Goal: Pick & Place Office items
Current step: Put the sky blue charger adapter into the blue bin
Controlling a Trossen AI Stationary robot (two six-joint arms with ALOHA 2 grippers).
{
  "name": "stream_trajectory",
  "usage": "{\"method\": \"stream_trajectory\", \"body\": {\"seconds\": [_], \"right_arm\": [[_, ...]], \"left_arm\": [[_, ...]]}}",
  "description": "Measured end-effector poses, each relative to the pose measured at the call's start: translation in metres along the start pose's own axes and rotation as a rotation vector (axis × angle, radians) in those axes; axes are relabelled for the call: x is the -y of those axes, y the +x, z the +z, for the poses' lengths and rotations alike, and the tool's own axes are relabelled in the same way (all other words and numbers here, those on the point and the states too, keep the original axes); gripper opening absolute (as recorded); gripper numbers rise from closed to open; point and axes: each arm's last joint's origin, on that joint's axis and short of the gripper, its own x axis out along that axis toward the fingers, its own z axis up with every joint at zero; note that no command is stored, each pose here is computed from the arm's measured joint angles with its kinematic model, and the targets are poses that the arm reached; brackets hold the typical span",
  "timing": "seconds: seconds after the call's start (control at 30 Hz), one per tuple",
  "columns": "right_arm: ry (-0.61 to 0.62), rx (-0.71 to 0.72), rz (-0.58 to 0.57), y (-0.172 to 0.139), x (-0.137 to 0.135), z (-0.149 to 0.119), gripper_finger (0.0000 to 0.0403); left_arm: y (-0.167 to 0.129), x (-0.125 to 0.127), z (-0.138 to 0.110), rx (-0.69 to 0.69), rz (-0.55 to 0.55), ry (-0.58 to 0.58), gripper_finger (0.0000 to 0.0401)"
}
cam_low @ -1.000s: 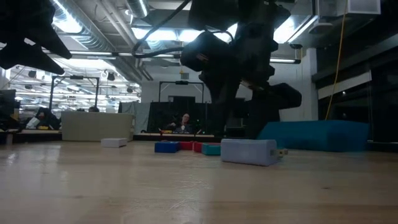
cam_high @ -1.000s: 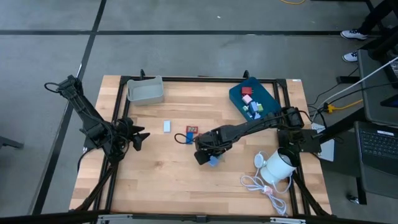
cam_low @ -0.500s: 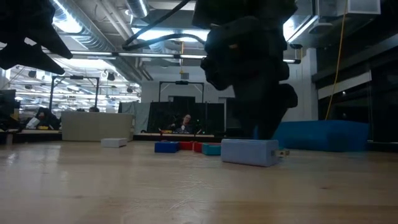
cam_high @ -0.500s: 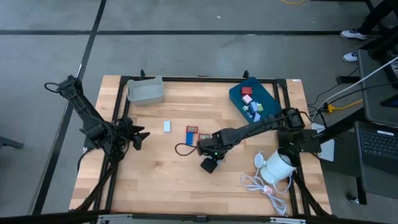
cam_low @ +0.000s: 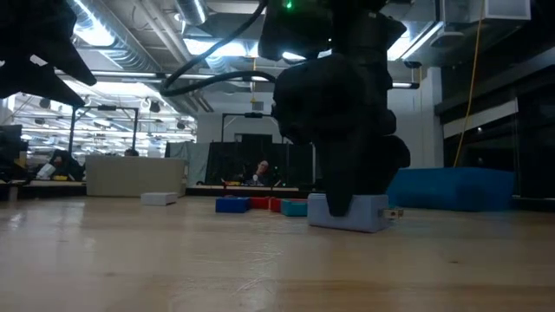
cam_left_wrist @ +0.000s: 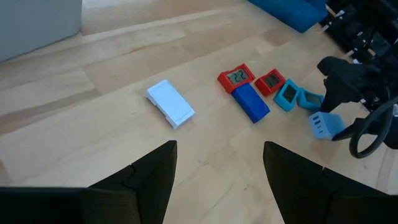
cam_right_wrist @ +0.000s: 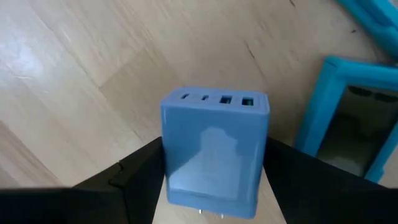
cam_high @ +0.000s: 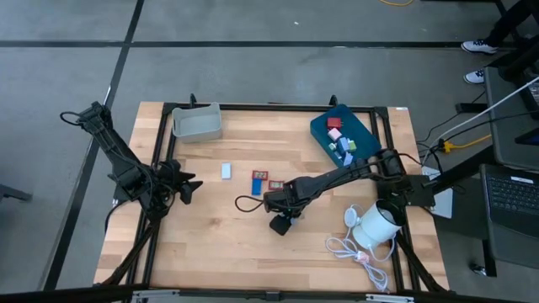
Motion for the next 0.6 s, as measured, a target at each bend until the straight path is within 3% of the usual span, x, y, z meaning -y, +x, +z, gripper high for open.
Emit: {"method": "stream_trajectory", "body": {"seconds": [0.23, 0.4, 0.6], "right_arm": [[0.051, 0.050, -0.046, 0.001, 0.004, 0.005, 0.0253], [0.071, 0.053, -0.040, -0.001, 0.008, 0.010, 0.0213], [0.088, 0.060, 0.013, -0.008, 0.010, 0.015, 0.0210]], "left_arm": [[0.000, 0.000, 0.000, 0.003, 0.000, 0.010, 0.0235], [0.000, 0.000, 0.001, 0.019, -0.003, 0.010, 0.0235], [0.000, 0.000, 0.001, 0.042, -0.008, 0.010, 0.0235]]}}
